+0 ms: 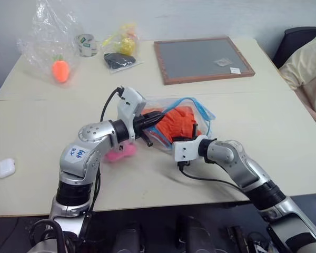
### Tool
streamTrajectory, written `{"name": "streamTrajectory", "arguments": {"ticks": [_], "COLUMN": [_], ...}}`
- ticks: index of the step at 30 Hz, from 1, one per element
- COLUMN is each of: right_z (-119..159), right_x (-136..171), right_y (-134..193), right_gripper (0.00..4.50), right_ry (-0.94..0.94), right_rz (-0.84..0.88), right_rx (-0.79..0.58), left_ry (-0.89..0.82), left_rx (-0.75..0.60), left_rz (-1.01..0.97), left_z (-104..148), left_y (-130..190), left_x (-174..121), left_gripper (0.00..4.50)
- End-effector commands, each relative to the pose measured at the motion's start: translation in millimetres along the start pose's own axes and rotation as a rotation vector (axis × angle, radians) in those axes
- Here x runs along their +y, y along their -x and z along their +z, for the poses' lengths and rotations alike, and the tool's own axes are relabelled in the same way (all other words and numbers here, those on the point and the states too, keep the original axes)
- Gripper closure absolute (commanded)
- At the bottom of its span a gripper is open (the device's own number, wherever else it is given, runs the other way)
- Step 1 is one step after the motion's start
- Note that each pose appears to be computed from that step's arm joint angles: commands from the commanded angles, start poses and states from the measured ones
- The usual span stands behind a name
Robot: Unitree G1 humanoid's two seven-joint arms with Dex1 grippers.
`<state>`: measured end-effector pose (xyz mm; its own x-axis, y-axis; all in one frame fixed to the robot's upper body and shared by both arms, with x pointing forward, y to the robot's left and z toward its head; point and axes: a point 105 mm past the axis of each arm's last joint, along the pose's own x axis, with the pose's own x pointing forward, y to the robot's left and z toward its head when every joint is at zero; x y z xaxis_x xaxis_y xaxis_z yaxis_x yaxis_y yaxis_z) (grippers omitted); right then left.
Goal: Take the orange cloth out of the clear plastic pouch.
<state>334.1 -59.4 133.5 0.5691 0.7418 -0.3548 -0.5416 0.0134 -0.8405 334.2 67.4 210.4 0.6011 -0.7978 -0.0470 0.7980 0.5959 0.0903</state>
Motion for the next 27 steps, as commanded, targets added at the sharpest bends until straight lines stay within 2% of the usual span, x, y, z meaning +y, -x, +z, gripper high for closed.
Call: {"name": "streamTrajectory", "arguments": {"ticks": [1,3,6,8,10,16,18,20,21,24,27], "right_z": [28,40,61,64,56,3,-35,-67,-75,-102,-113], "right_x": [-28,-40,-40,-39,-49,-82,-98,-118,-124,-153,-156], "right_y": [21,41,80,112,138,203,233,256,262,273,264], "right_gripper": [4.47,4.47,4.47,4.47,4.47,4.47,4.47,4.47,4.47,4.47,4.47], "right_ry": [-0.015,-0.144,-0.268,-0.292,-0.355,-0.573,-0.57,-0.508,-0.482,-0.251,-0.117], "right_rz": [-0.028,0.006,0.174,0.289,0.32,0.212,0.104,-0.029,-0.064,-0.235,-0.264], "right_rx": [-0.098,-0.166,-0.282,-0.299,-0.262,-0.071,0.084,0.238,0.274,0.458,0.495], "left_ry": [-0.037,-0.052,-0.088,-0.099,-0.121,-0.275,-0.38,-0.45,-0.468,-0.554,-0.611], "left_rx": [-0.009,0.008,0.03,0.038,0.049,0.11,0.155,0.19,0.198,0.227,0.241], "left_rz": [0.027,0.032,0.033,0.031,0.027,-0.033,-0.092,-0.136,-0.147,-0.219,-0.253], "left_z": [4,-1,-6,-8,-10,-21,-28,-35,-37,-43,-45], "left_y": [0,-2,-1,0,3,15,25,32,34,40,42], "left_x": [6,8,11,13,13,5,-2,-6,-7,-14,-17], "left_gripper": [4.5,4.5,4.5,4.5,4.5,4.5,4.5,4.5,4.5,4.5,4.5]}}
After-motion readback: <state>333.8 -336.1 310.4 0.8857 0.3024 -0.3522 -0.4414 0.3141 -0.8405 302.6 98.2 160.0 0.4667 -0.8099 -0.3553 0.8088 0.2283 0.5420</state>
